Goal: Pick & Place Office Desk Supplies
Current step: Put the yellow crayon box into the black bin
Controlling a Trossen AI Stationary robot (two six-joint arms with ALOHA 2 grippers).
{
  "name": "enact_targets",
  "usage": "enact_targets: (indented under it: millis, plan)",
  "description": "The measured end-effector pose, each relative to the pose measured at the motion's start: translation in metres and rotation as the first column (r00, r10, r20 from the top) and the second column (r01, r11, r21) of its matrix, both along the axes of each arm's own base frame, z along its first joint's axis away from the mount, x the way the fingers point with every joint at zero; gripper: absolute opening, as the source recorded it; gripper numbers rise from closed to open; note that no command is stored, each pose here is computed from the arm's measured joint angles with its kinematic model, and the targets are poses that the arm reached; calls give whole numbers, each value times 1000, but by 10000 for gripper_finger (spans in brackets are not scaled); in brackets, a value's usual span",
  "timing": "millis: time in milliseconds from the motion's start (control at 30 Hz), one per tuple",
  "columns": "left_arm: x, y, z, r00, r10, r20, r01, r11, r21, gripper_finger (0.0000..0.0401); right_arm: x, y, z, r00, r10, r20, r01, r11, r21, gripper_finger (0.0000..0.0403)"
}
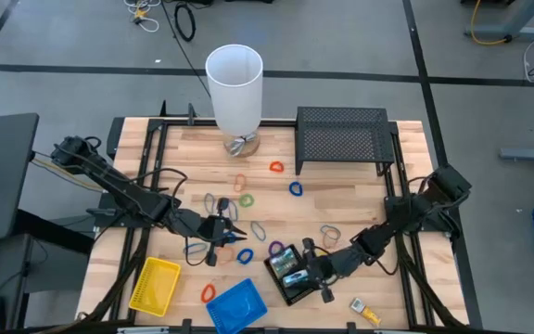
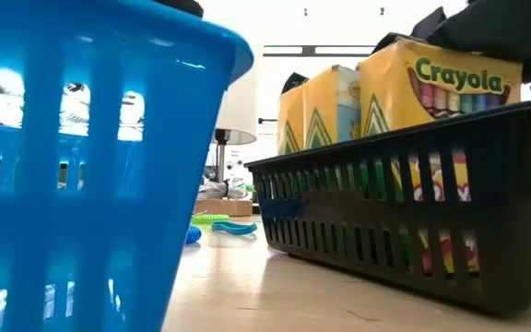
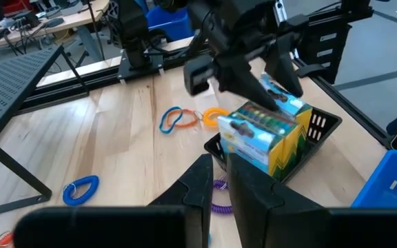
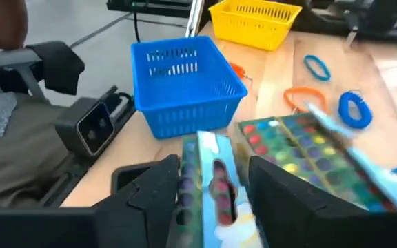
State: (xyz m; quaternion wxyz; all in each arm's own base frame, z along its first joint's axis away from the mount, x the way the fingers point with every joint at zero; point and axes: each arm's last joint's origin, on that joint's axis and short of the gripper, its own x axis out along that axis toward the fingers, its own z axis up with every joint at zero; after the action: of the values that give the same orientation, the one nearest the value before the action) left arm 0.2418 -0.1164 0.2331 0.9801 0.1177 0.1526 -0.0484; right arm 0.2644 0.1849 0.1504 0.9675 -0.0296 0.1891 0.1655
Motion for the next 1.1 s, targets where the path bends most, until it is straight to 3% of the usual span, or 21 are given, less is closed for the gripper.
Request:
enact_targets:
  millis: [400,500,633,833,967,1100]
  plan:
    - [0,0,1,1000,0,10,0,1000,-5,53,-27,15,23,994,-89,60,94,993,-77,182]
    - [0,0,1,1000,0,9,0,1000,-6,53,-35,17,28,995,-95,21,96,994,-42,182]
    - [0,0,1,1000,-5,7,5,1000,-7,53,-40,24,38,977,-147,-155,141,989,-52,182]
    - [0,-1,1,1000,-25,4,25,1000,-13,53,-47,34,65,859,-223,-461,226,973,-51,182]
    - [0,-1,1,1000,-25,4,25,1000,-10,53,-54,40,73,745,-170,-645,273,960,62,182]
    - [0,-1,1,1000,-26,4,26,1000,-8,53,-63,46,65,606,-127,-785,335,936,108,181]
